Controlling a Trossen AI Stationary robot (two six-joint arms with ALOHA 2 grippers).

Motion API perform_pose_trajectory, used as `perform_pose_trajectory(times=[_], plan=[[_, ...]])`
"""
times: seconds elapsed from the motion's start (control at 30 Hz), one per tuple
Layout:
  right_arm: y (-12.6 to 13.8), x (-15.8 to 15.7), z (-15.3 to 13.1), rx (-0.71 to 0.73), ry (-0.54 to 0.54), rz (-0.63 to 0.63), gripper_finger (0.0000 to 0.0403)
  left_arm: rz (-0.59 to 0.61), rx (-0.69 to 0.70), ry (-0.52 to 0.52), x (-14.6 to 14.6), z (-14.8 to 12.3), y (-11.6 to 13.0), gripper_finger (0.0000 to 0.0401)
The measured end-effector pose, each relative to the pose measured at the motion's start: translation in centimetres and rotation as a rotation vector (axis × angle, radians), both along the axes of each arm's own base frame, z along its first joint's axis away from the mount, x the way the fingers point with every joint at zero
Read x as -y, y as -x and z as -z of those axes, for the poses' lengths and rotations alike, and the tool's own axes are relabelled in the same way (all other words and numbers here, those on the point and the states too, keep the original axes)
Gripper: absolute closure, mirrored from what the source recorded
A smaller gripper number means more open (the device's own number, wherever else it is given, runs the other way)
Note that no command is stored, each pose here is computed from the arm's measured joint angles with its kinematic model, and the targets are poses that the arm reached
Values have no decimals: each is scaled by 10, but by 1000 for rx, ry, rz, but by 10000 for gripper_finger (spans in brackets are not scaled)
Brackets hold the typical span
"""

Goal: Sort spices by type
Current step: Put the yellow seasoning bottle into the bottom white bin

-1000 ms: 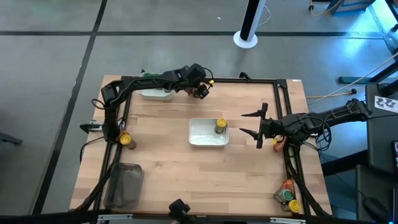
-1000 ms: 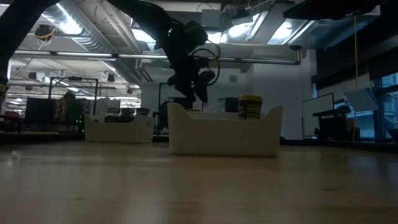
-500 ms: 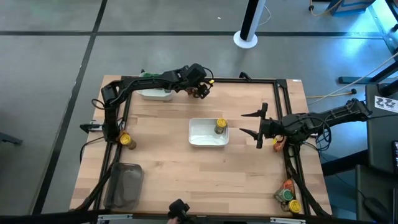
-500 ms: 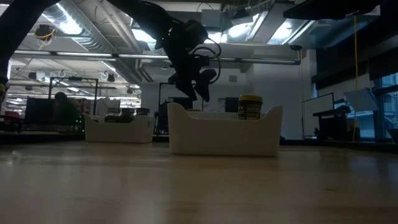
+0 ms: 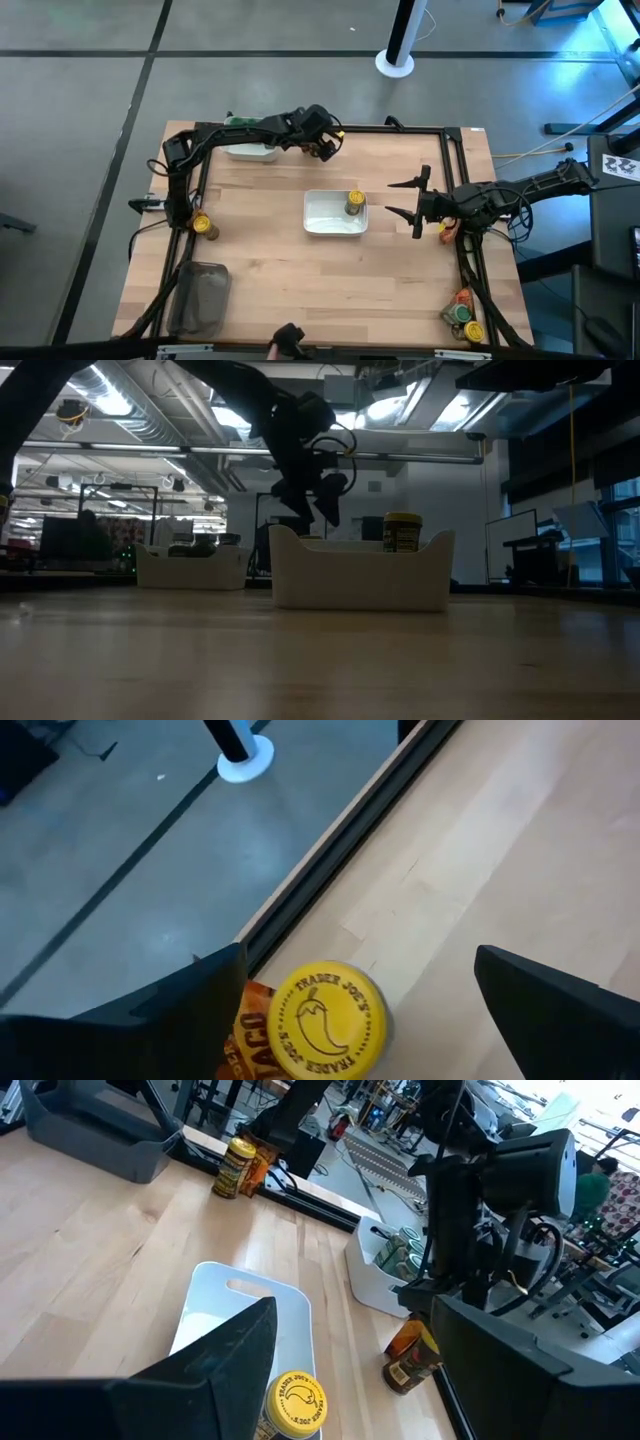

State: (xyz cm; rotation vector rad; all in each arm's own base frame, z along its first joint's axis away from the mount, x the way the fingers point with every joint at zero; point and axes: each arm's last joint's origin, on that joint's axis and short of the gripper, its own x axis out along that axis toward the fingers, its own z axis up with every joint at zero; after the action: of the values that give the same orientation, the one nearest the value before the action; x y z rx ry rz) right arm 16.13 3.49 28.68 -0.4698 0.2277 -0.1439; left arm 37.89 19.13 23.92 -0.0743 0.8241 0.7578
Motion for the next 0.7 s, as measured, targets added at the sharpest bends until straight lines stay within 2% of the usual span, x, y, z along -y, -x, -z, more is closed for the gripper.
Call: perform_pose_trajectory(times=[0.17, 0.33, 0.7], plan=[[0, 0, 0, 1, -3, 1, 139, -69, 22, 54, -3, 9, -1, 22], [0, 0, 0, 1, -7, 1, 139, -118, -15, 96, -9, 21, 4, 22], [0, 0, 0, 2, -7, 0, 139, -139, -23, 114, -13, 27, 5, 22]])
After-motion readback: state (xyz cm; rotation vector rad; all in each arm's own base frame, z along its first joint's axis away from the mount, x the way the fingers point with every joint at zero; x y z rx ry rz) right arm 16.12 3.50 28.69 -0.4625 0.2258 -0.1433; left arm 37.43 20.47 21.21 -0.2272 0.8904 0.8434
